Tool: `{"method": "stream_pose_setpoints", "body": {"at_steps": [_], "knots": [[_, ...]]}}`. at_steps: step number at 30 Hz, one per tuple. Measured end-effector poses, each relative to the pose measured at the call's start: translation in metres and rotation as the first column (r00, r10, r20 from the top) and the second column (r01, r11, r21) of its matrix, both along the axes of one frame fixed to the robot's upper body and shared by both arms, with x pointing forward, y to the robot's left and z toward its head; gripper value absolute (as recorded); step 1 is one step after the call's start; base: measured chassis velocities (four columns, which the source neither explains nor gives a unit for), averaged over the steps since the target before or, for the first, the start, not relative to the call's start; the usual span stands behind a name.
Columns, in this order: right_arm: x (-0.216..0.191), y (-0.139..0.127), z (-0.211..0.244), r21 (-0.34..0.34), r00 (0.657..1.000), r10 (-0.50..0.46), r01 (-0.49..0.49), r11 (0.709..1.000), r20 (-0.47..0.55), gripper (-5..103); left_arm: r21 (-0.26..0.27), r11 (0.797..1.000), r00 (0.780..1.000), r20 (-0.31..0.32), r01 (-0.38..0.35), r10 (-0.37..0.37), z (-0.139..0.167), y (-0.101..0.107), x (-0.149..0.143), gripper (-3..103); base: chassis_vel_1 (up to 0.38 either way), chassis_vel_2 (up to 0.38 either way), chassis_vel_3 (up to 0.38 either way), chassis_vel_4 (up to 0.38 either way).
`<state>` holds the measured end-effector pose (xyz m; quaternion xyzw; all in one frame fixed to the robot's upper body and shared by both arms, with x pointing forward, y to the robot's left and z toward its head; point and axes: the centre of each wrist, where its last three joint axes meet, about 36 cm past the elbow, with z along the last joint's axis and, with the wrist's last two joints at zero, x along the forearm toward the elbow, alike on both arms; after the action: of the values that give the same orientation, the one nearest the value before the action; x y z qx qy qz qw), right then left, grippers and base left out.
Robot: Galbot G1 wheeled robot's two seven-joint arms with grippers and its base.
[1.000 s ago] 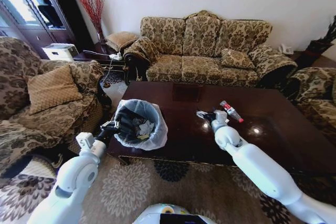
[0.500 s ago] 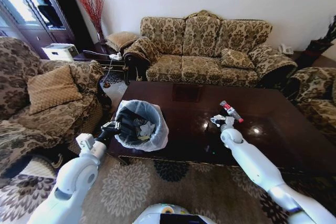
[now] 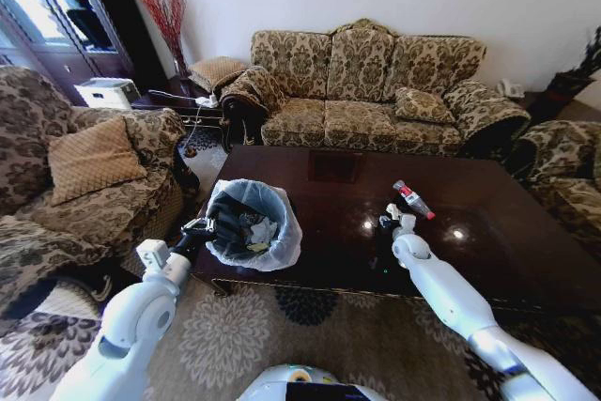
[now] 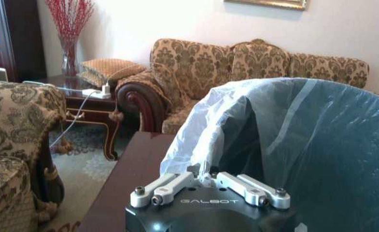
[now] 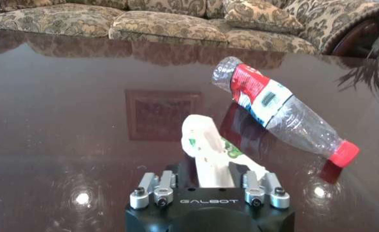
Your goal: Move to the front of the table and place the trash on the table into the trash bin.
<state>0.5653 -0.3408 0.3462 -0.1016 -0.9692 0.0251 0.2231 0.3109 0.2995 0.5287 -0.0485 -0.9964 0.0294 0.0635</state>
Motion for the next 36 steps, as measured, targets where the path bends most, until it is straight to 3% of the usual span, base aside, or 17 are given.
{"method": "stream_pose_setpoints", "body": {"at_steps": [1,11,16,20,23,25,27,28,29,31,32,33,35,36], "knots": [[-0.001,0.0,0.0,-0.002,1.0,-0.001,0.001,1.0,0.003,44,0.0,1.0,1.0,0.0,0.0,0.0,0.0,0.0,0.0,1,0.0,0.0,0.0,0.0],[-0.007,0.0,0.0,0.002,1.0,-0.011,0.011,1.0,0.028,5,0.011,1.0,1.0,0.006,0.006,-0.006,-0.002,0.0,0.0,1,0.0,0.0,0.0,0.0],[-0.01,-0.002,0.006,0.002,0.999,0.015,-0.015,1.0,0.049,1,0.009,1.0,1.0,0.006,0.005,-0.005,-0.002,0.0,0.0,1,0.0,0.0,0.0,0.0],[-0.014,0.007,0.037,-0.003,0.99,0.067,-0.068,0.998,0.128,0,0.011,1.0,1.0,0.007,0.007,-0.007,-0.002,0.0,-0.001,1,0.0,0.0,0.0,0.0],[-0.019,0.037,0.107,-0.053,0.938,0.194,-0.187,0.981,0.288,0,0.011,1.0,1.0,0.006,0.007,-0.007,-0.002,0.0,-0.002,1,0.0,0.0,0.0,0.0],[-0.022,0.046,0.123,-0.063,0.921,0.224,-0.216,0.974,0.319,0,0.01,1.0,1.0,0.005,0.007,-0.007,-0.002,-0.001,-0.002,1,0.0,0.0,0.0,0.0],[-0.038,0.083,0.179,-0.049,0.855,0.333,-0.343,0.938,0.399,0,0.01,1.0,1.0,0.002,0.007,-0.007,-0.003,-0.001,-0.003,1,0.0,0.0,0.0,0.0],[-0.052,0.106,0.21,-0.003,0.812,0.402,-0.443,0.897,0.422,0,0.011,1.0,1.0,0.001,0.008,-0.008,-0.003,-0.001,-0.003,1,0.0,0.0,0.0,0.0],[-0.052,0.106,0.21,-0.003,0.812,0.402,-0.443,0.897,0.422,0,0.011,1.0,1.0,0.001,0.008,-0.008,-0.003,-0.001,-0.003,1,0.0,0.0,0.0,0.0],[-0.075,0.136,0.25,0.074,0.74,0.512,-0.597,0.799,0.437,0,0.014,1.0,1.0,-0.001,0.01,-0.01,-0.003,-0.001,-0.003,1,0.0,0.0,0.0,0.0],[-0.091,0.159,0.274,0.099,0.661,0.598,-0.704,0.704,0.453,0,0.016,1.0,1.0,-0.002,0.013,-0.013,-0.003,-0.002,-0.003,1,0.0,0.0,0.0,0.0],[-0.091,0.159,0.274,0.099,0.661,0.598,-0.704,0.704,0.453,0,0.016,1.0,1.0,-0.002,0.013,-0.013,-0.003,-0.002,-0.003,1,0.0,0.0,0.0,0.0],[-0.106,0.183,0.298,0.088,0.555,0.678,-0.801,0.593,0.481,0,0.018,1.0,1.0,-0.005,0.017,-0.016,-0.003,-0.002,-0.003,1,0.0,0.0,0.0,0.0],[-0.117,0.202,0.313,0.076,0.477,0.721,-0.855,0.512,0.502,0,0.018,1.0,1.0,-0.008,0.018,-0.018,-0.004,-0.003,-0.003,1,0.0,0.0,0.0,0.0]]}}
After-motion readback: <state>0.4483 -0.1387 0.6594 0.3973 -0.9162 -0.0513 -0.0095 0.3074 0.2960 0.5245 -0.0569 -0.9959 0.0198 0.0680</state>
